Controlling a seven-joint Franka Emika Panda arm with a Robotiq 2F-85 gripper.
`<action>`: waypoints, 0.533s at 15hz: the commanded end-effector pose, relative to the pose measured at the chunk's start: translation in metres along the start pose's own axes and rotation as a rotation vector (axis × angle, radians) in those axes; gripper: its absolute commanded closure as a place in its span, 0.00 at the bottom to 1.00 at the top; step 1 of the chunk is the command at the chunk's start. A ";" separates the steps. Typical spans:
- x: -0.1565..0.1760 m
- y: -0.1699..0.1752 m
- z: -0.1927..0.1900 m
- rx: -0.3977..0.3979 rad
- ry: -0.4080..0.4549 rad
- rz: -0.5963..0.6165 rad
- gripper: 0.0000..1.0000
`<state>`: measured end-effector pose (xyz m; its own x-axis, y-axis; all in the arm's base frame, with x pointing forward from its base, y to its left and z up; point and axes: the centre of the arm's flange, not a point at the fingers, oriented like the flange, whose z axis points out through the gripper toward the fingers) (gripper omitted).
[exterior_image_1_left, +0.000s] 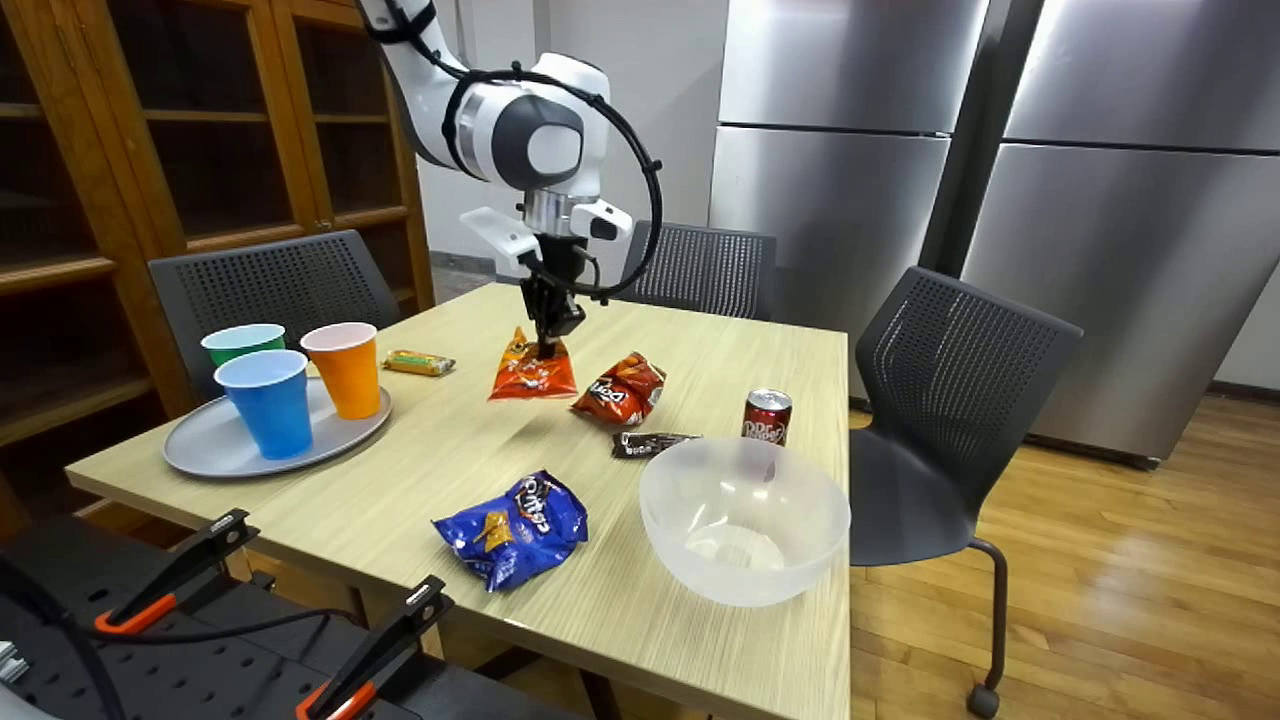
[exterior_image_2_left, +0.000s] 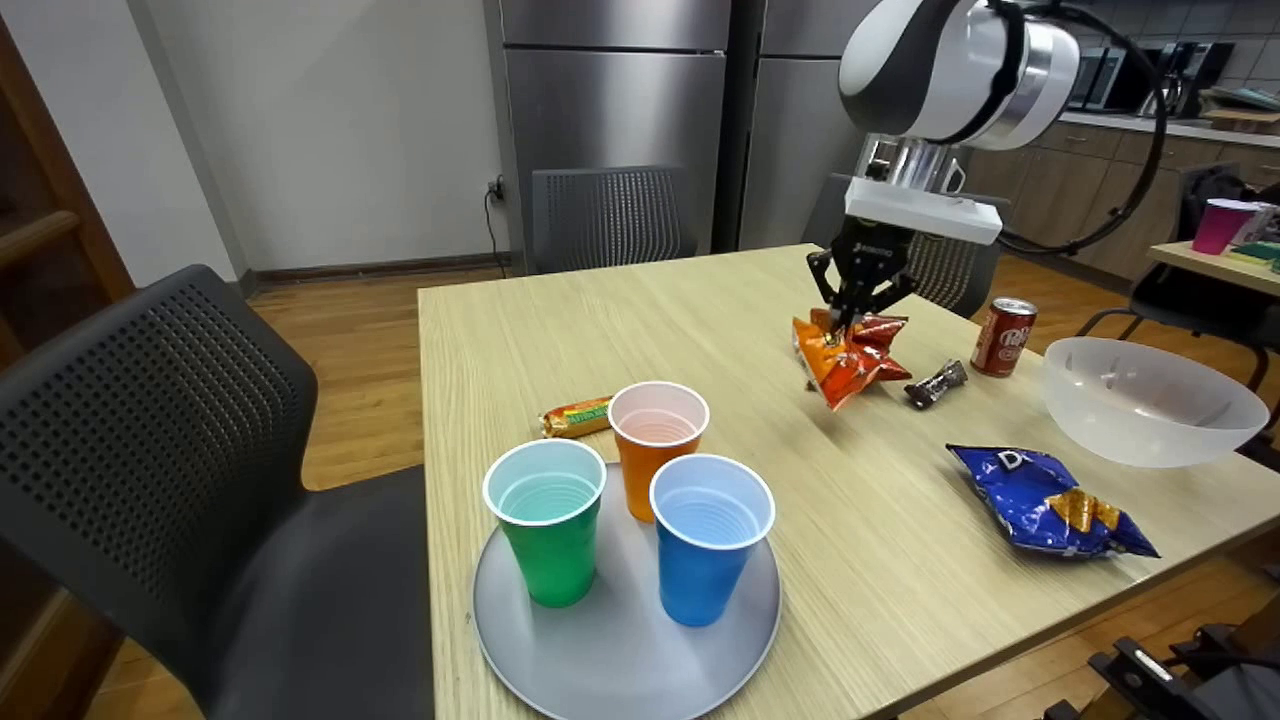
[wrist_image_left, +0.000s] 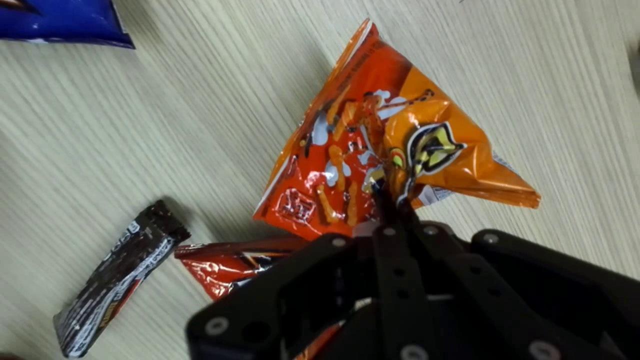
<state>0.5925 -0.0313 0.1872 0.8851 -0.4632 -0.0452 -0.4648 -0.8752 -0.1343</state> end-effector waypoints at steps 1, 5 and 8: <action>-0.017 0.016 -0.037 0.009 0.029 -0.005 1.00; -0.017 0.039 -0.060 -0.001 0.066 0.033 1.00; -0.017 0.062 -0.077 -0.007 0.094 0.077 1.00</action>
<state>0.5702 -0.0708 0.2334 0.8555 -0.5177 0.0063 -0.5126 -0.8487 -0.1301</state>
